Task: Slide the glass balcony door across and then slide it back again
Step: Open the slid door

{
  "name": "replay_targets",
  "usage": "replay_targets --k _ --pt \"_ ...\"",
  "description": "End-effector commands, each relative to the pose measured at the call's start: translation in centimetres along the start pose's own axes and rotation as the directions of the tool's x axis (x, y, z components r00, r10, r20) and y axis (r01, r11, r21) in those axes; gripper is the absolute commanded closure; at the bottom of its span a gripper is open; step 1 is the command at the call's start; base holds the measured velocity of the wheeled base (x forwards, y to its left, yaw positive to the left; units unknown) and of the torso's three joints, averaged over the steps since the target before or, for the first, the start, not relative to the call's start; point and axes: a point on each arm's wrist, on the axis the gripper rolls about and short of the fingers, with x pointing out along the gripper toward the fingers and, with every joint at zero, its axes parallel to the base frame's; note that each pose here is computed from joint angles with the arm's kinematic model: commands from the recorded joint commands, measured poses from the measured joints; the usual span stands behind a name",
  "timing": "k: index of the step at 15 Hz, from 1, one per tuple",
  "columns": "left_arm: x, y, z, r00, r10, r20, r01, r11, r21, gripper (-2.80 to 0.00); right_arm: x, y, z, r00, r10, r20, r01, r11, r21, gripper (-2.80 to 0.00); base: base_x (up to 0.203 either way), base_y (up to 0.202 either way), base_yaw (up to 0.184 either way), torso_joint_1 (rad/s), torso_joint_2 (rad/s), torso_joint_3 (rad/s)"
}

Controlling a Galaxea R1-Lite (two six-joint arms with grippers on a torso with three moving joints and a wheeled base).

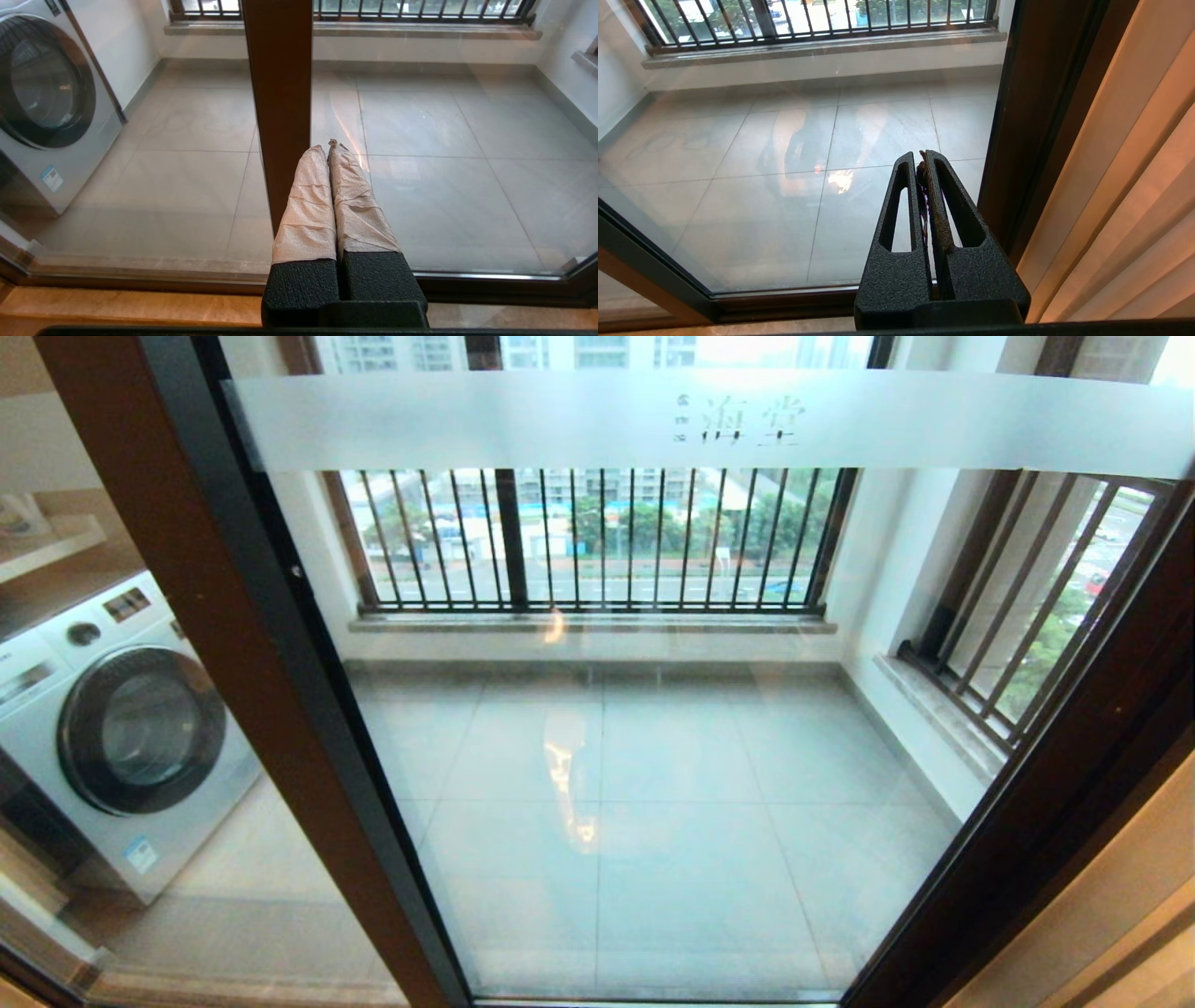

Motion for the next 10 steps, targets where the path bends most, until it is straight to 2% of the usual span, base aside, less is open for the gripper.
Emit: replay_targets --k 1,5,7,10 --pt "0.0 0.0 0.0 1.000 0.000 0.000 0.000 1.000 0.000 0.00 0.0 0.0 0.0 1.000 0.000 0.000 0.000 1.000 -0.002 0.00 0.000 0.000 0.000 0.000 0.00 0.000" --pt "0.0 0.0 0.0 1.000 0.001 0.000 -0.001 1.000 0.000 0.00 0.0 0.0 -0.1 1.000 -0.003 -0.009 0.003 1.000 -0.004 0.00 0.000 0.000 0.000 0.000 0.00 0.000" --pt "0.0 0.0 0.0 1.000 -0.001 0.000 0.001 1.000 0.000 0.00 -0.3 0.0 0.2 0.997 -0.006 -0.075 0.006 1.000 -0.008 0.00 0.000 0.000 0.000 0.000 0.00 0.000" --pt "0.0 0.0 0.0 1.000 -0.001 0.001 0.001 1.000 0.000 0.00 -1.5 0.1 4.1 0.999 0.002 -0.046 -0.002 1.000 0.007 0.00 0.000 0.000 0.000 0.000 0.00 0.000"
